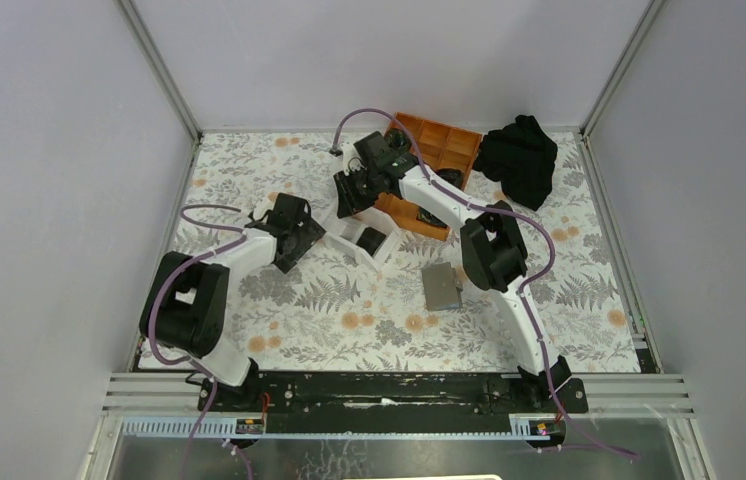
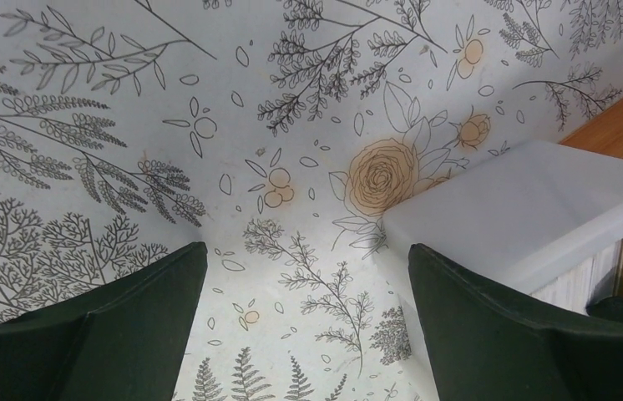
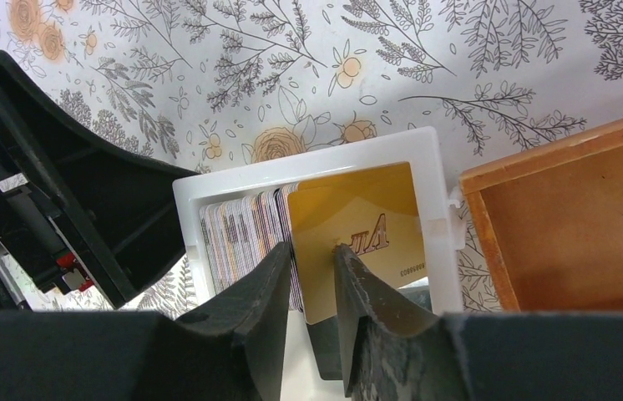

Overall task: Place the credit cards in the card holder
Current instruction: Pick up the credit card from the storage box.

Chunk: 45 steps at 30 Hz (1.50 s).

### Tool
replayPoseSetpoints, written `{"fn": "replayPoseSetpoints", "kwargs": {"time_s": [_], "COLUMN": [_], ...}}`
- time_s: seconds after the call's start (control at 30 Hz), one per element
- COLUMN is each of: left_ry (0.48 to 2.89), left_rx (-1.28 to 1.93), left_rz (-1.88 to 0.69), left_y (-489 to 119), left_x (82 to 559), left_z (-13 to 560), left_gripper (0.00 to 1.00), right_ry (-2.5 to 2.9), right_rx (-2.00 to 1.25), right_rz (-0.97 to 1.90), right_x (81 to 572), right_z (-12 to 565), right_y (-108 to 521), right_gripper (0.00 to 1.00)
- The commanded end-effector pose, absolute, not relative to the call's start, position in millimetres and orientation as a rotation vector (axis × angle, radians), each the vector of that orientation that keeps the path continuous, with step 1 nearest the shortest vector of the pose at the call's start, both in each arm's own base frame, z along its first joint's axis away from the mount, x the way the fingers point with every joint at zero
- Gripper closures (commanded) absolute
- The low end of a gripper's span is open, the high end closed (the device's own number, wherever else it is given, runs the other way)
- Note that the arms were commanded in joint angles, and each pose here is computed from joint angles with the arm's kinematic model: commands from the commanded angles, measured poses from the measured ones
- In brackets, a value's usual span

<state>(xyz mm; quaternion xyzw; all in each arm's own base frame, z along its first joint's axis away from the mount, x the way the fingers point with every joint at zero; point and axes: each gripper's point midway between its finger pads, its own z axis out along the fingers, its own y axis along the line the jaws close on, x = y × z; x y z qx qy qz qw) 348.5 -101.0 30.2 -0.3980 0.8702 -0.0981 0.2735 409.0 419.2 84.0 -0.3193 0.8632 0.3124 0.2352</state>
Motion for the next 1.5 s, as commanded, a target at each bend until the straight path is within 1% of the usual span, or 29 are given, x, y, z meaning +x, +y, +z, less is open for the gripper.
{"fn": "replayPoseSetpoints", "kwargs": {"time_s": [0.0,0.27,0.6,0.8,1.3,1.47], "left_ry": [2.281,2.295,2.292,2.284,2.296,2.301], "left_rx": [-1.033,-0.991,-0.979,-0.949,-0.935,-0.935], "left_rz": [-0.298,-0.3,-0.295,-0.287,-0.275,-0.271], "left_y": [-102,-106,-107,-107,-111,-111], "left_x": [375,392,397,410,422,423], "left_z": [48,51,54,61,61,60], "left_gripper": [0.02,0.02,0.02,0.02,0.02,0.02], "right_ry": [2.42,2.421,2.389,2.372,2.361,2.352], "right_rx": [-0.86,-0.834,-0.817,-0.803,-0.783,-0.769], "right_rz": [0.805,0.749,0.665,0.644,0.633,0.604], "right_x": [399,402,411,413,409,411], "right_z": [87,95,111,120,129,132], "right_y": [410,405,396,393,386,383], "right_gripper": [0.69,0.77,0.81,0.84,0.81,0.82]}}
